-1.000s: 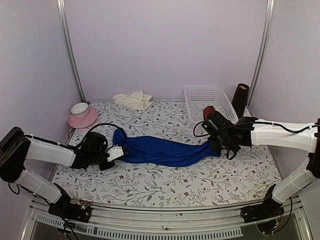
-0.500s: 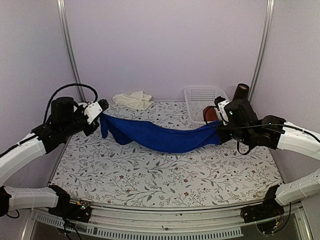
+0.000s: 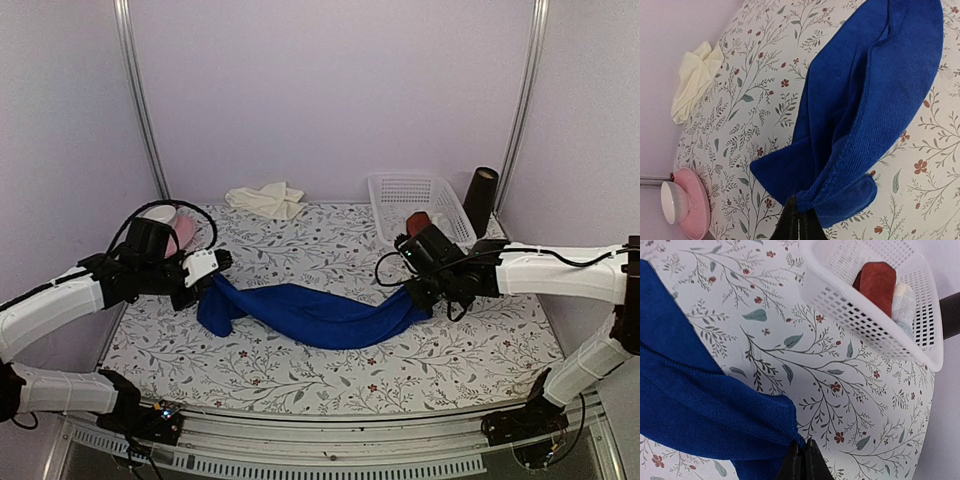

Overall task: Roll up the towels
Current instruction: Flatten out the towel at the center of the board.

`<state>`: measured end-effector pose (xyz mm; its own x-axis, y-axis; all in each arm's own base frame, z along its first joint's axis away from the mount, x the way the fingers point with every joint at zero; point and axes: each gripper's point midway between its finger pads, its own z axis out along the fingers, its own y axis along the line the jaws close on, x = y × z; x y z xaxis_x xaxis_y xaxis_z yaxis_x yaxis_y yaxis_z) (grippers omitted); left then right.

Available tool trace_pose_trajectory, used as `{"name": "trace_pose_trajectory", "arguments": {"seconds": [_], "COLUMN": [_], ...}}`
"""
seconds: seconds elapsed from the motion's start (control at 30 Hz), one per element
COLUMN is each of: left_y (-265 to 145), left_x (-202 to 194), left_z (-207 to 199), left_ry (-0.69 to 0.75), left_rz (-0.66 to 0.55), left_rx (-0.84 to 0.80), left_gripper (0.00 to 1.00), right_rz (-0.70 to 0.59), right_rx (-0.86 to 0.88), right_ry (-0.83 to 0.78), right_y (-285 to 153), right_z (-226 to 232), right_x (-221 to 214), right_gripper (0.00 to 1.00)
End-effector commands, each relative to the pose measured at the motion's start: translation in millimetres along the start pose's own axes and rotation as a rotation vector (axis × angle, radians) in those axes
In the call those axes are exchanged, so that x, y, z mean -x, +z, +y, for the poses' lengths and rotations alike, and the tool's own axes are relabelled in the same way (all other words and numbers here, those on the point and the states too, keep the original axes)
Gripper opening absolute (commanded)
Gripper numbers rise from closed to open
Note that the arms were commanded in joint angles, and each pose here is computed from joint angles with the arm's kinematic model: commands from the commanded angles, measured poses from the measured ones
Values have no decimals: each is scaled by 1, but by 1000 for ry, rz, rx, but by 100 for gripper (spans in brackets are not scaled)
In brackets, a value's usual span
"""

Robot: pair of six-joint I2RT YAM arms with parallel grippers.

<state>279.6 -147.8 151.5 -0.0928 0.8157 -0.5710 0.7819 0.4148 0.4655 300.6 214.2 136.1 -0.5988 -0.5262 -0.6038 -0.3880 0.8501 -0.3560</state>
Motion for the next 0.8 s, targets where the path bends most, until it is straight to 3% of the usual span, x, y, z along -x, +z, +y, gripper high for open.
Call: {"name": "trace_pose_trajectory", "arguments": {"seconds": [0.0,0.13,0.27,0.4,0.57,0.77], "left_y": [24,47,60,60,59,60], "left_x": [16,30,41,53,60,65], "left_z": [1,-8,-19,-29,-31,-33], "left_ry": [-51,-46,-32,0,-12,-39], "left_rz": [-52,-79,-94,-139,-151,-162], "left_rx": [-45,-108,-165,-218,-255,-287], "left_gripper": [0,0,0,0,0,0], "right_rz": [56,90,34,-162,-428,-580], "right_rx": [-122,-188,-83,202,588,709], "right_ry": [5,-2,-16,-60,-147,-206], "right_y": [19,34,40,18,-21,-19], "right_z": [-7,-7,13,59,143,226], "right_x": [1,1,18,59,95,119], "right_gripper": [2,6,44,65,75,76]}}
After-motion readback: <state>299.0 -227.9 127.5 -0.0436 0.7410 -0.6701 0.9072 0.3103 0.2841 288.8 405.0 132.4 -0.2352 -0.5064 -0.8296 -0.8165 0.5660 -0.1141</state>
